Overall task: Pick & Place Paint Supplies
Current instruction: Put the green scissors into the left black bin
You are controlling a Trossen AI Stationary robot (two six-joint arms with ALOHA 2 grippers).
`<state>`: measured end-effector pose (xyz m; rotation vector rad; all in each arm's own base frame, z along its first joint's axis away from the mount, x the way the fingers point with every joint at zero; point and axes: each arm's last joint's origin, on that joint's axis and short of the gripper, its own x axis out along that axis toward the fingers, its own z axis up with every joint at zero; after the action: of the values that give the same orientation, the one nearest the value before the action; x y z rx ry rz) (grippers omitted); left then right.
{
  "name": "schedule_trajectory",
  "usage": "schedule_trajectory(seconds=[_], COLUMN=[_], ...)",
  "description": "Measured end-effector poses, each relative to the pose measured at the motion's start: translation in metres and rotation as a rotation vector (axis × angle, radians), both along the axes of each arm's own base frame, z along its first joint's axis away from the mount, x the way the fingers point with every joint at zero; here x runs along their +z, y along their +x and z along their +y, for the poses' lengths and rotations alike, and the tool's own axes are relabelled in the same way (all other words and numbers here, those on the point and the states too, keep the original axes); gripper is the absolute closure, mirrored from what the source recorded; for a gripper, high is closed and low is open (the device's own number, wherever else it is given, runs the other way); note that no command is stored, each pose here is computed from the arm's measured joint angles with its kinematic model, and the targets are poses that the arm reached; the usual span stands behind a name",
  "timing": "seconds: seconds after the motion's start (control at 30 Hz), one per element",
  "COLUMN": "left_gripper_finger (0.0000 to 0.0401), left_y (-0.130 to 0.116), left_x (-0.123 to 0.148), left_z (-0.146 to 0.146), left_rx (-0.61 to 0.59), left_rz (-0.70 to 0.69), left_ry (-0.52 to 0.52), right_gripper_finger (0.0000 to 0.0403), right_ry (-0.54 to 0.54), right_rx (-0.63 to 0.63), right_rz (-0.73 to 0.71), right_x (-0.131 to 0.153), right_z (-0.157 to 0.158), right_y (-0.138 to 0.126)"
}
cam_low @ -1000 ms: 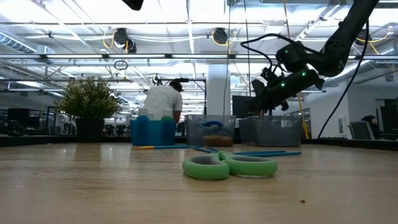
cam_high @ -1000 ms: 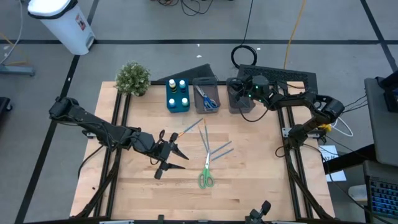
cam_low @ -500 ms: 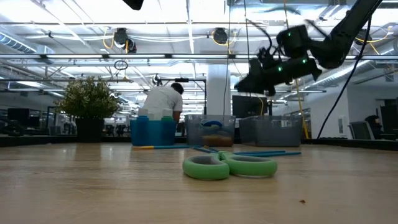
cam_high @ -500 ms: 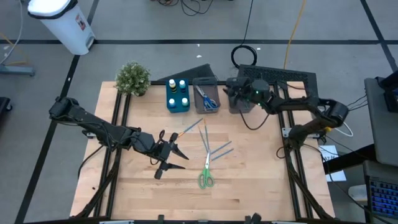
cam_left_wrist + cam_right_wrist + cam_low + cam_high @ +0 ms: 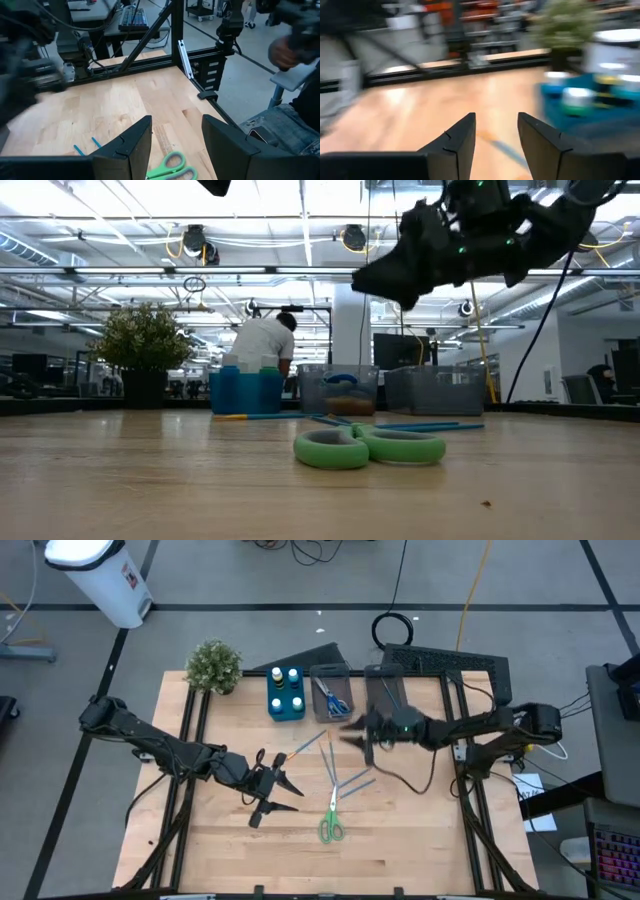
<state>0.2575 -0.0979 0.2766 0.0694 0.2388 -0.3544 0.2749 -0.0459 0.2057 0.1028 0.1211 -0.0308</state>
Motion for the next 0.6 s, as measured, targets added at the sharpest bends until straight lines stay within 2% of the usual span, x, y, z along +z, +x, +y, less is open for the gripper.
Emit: schedule_trajectory(seconds=[0.1, 0.2, 0.43, 0.6], left_gripper_finger=[0.0219, 0.0219, 0.0219, 0.0219], left_y=[0.005, 0.014, 0.045, 0.066], left_x=[-0.004, -0.015, -0.055, -0.088], left_z=[-0.005, -0.013, -0.016, -0.016], left_rx=[-0.011, -0.029, 0.065, 0.144], left_rz=[-0.012, -0.016, 0.015, 0.162], left_ry=[0.001, 0.016, 0.035, -0.023], right_gripper_finger=[0.0261, 0.0261, 0.0261, 0.0261], right_ry=[0.027, 0.037, -0.032, -0.143], right_rx=[0.204, 0.308, 0.301, 0.275], right_rz=[0.013, 0.089, 0.294, 0.287], right_x=[-0.001, -0.008, -0.034, -0.037], right_z=[0.028, 0.057, 0.114, 0.128], right_y=[0.002, 0.001, -0.008, -0.010])
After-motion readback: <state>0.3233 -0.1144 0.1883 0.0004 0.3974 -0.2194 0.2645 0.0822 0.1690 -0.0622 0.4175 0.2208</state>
